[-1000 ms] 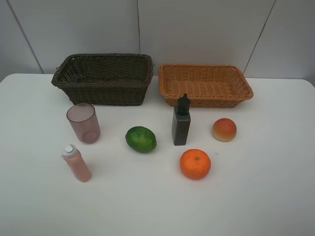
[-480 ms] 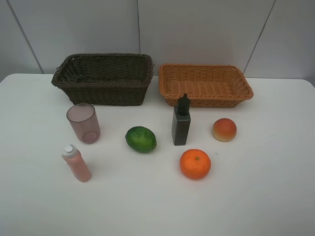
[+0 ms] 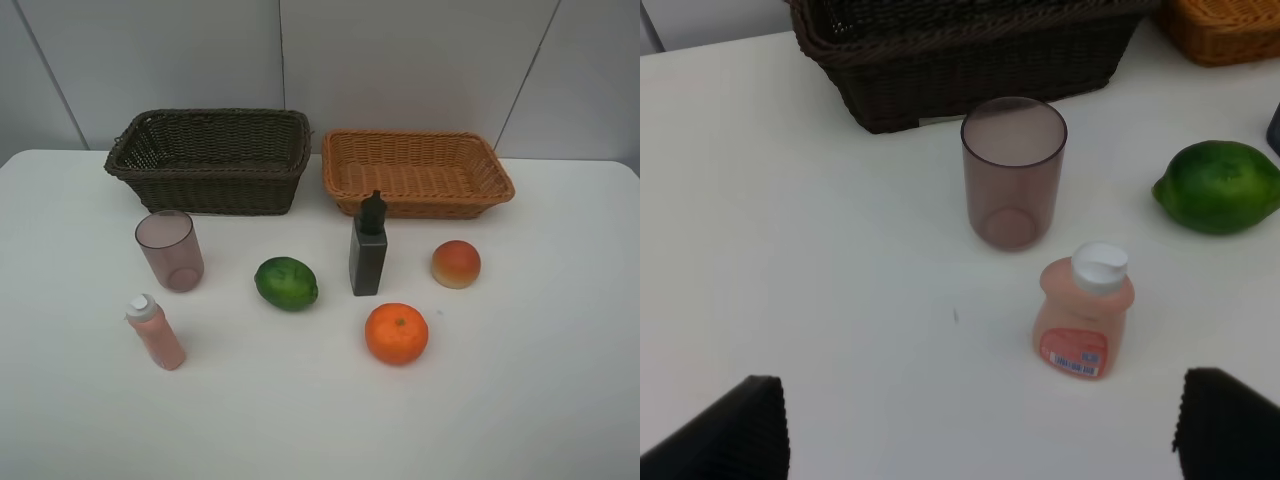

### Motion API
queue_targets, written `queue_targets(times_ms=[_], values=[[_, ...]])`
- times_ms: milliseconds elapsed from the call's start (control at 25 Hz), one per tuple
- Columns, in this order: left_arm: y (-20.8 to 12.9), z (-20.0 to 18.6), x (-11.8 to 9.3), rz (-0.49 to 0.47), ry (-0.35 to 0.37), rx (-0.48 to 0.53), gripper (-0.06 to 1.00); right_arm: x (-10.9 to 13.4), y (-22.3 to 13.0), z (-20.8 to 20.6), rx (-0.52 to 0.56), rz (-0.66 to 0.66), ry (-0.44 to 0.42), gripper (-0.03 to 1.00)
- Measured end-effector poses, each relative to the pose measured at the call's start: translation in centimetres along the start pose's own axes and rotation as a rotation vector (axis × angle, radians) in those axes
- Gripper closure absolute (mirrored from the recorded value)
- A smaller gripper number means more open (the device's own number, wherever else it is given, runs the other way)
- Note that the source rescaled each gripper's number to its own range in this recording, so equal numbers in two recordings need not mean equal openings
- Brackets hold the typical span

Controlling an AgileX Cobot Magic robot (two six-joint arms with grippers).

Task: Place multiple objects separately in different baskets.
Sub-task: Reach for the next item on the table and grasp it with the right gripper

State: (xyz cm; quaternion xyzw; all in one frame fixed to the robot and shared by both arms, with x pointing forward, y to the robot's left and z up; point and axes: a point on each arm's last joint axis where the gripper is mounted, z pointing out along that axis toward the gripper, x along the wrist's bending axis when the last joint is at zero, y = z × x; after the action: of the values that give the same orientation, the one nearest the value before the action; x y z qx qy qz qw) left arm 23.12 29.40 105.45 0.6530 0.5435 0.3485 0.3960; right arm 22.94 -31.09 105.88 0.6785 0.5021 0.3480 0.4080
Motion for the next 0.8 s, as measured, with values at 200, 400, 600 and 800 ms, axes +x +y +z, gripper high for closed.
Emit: queue_targets(times_ms=[200, 400, 600, 800], values=[[0.00, 0.00, 0.00, 0.000, 0.000, 0.000, -0.06, 0.00, 0.00, 0.00, 0.000, 0.000, 0.000, 0.09], [0.00, 0.00, 0.00, 0.000, 0.000, 0.000, -0.06, 0.00, 0.00, 0.00, 0.000, 0.000, 0.000, 0.09], [0.00, 0.00, 0.00, 0.000, 0.000, 0.000, -0.06, 0.00, 0.00, 0.00, 0.000, 0.000, 0.000, 0.09], [0.00, 0.00, 0.00, 0.000, 0.000, 0.000, -0.06, 0.00, 0.00, 0.00, 0.000, 0.000, 0.000, 0.09]])
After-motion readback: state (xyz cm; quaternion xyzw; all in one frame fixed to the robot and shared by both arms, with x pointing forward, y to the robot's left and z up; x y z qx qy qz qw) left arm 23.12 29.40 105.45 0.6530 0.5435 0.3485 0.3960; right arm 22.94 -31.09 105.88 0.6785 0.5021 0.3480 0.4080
